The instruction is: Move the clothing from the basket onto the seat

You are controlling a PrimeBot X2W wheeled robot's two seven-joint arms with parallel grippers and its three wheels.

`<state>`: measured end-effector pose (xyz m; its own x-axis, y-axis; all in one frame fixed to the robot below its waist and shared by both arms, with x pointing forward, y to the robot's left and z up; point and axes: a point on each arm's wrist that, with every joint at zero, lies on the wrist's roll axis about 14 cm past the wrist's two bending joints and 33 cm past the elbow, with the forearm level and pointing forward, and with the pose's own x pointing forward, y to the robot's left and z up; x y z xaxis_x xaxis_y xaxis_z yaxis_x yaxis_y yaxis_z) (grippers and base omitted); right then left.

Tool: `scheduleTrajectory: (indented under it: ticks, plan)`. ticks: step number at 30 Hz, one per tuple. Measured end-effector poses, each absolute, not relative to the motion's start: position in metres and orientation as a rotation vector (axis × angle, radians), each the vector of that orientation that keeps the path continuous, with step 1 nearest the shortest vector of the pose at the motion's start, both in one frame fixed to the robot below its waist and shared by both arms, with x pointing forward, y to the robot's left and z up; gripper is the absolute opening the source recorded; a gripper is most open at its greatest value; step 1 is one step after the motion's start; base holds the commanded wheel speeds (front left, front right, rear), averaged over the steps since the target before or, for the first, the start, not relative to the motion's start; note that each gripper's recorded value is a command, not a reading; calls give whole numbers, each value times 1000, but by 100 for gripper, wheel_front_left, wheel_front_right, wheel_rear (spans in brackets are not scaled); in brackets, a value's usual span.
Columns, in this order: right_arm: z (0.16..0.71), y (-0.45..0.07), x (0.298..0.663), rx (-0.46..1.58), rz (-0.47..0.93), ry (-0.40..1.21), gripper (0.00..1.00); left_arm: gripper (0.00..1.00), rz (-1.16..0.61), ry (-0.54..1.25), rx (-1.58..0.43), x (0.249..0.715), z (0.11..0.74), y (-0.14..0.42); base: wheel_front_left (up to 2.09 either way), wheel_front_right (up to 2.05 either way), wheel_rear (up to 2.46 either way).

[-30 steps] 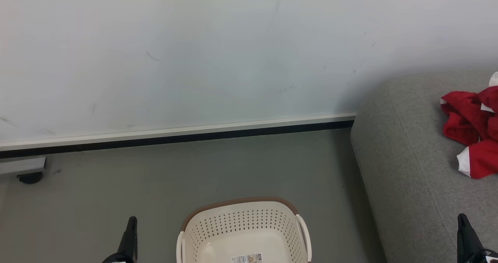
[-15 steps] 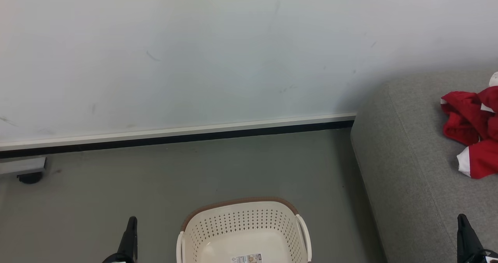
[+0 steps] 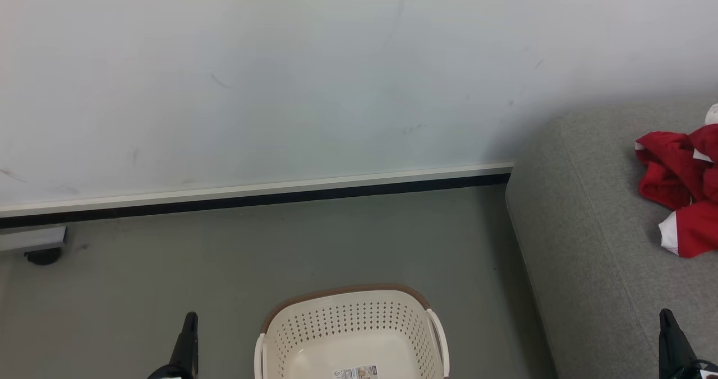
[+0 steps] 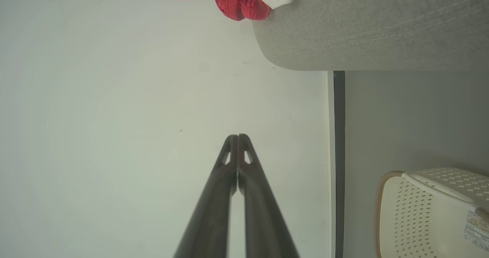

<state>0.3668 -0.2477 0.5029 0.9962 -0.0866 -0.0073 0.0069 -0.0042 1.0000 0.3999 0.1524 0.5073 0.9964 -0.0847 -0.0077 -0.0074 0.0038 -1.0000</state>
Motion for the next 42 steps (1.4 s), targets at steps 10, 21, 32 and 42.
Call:
scheduleTrajectory:
  ticks: [10, 21, 32, 42]
  plan:
    - [503, -248, 367, 1575, -75, -64, 0, 0, -61, 73, -1566, 400, 507, 152, 0, 0, 0]
    - [503, -248, 367, 1574, -74, -62, 0, 0, -61, 73, -1568, 400, 507, 152, 0, 0, 0]
    - [502, -248, 367, 1573, -75, -62, 0, 0, -61, 73, -1568, 400, 507, 152, 0, 0, 0]
    - [502, -248, 367, 1574, -74, -61, 0, 0, -61, 73, -1570, 400, 507, 152, 0, 0, 0]
